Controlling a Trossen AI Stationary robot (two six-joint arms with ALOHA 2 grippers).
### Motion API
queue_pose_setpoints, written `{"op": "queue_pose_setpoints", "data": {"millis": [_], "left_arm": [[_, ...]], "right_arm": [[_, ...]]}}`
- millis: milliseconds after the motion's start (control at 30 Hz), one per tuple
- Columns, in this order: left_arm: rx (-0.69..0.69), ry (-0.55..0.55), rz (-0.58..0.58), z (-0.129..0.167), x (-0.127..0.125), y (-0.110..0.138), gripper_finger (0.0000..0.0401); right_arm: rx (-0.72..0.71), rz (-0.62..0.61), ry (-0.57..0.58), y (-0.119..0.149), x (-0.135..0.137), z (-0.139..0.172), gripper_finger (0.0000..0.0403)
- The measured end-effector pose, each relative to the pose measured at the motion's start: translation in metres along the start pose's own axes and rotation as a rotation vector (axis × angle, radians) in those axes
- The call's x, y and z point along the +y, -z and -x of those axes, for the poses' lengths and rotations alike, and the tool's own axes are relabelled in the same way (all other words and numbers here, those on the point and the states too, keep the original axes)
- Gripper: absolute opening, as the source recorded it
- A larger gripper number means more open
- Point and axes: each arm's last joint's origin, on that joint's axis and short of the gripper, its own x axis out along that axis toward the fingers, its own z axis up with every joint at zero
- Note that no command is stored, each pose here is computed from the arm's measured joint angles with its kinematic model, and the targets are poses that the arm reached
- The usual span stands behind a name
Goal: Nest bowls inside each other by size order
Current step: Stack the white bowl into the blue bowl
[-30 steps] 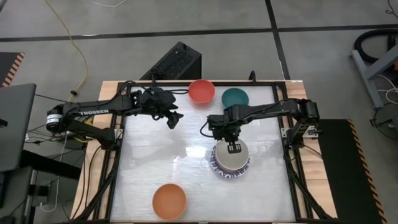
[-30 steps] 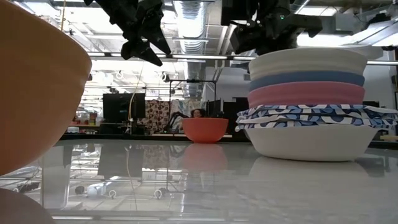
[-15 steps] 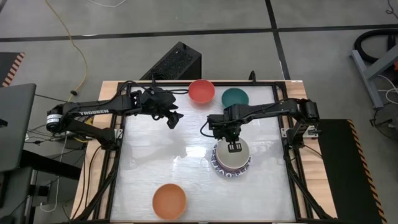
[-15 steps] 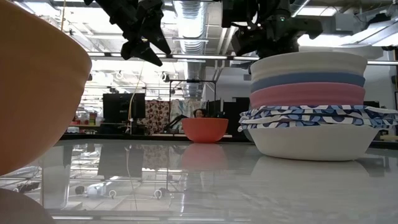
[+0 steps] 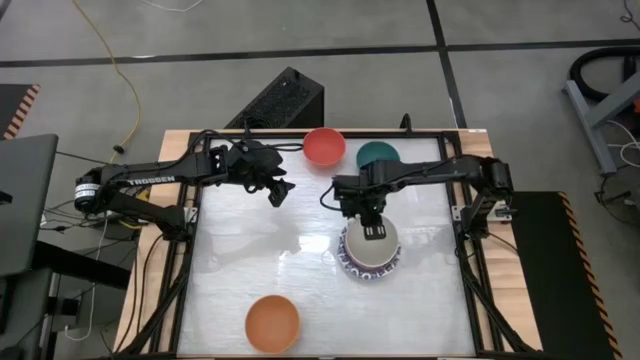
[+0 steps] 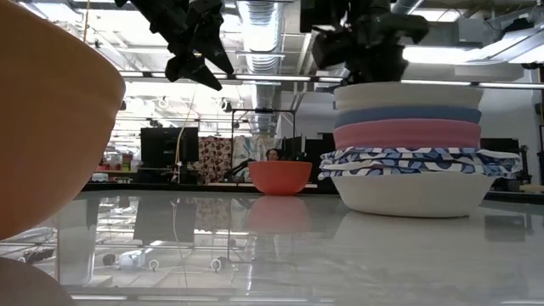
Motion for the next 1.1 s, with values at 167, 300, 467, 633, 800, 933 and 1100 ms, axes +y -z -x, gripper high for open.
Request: {"op": "queue_pose_setpoints", "data": {"millis": [167, 300, 467, 633, 800, 933, 1100], "left_arm": [[0.000, 0.000, 0.000, 0.000, 0.000, 0.000, 0.0251], [0.000, 0.000, 0.000, 0.000, 0.000, 0.000, 0.0251], [0.001, 0.000, 0.001, 0.000, 0.000, 0.000, 0.0251], [0.000, 0.000, -0.008, 0.000, 0.000, 0.000, 0.0251], [0.004, -0.001, 0.000, 0.000, 0.000, 0.000, 0.0251], [0.027, -0.009, 0.000, 0.000, 0.001, 0.003, 0.0251], [0.054, -0.019, -0.001, 0.000, 0.002, 0.005, 0.0251]], "right_arm": [[-0.034, -0.008, 0.012, -0.004, -0.003, 0.015, 0.0159], [-0.018, -0.016, 0.010, -0.002, -0.005, 0.017, 0.0157], [-0.006, -0.019, 0.009, 0.002, -0.006, 0.020, 0.0154], [-0.051, -0.015, 0.008, -0.002, -0.005, 0.033, 0.0138], [-0.023, -0.022, -0.073, 0.000, 0.007, 0.032, 0.0069], [0.052, 0.028, -0.090, 0.006, 0.027, 0.031, 0.0012], [0.078, -0.005, -0.089, 0.009, 0.048, 0.032, 0.0007]]}}
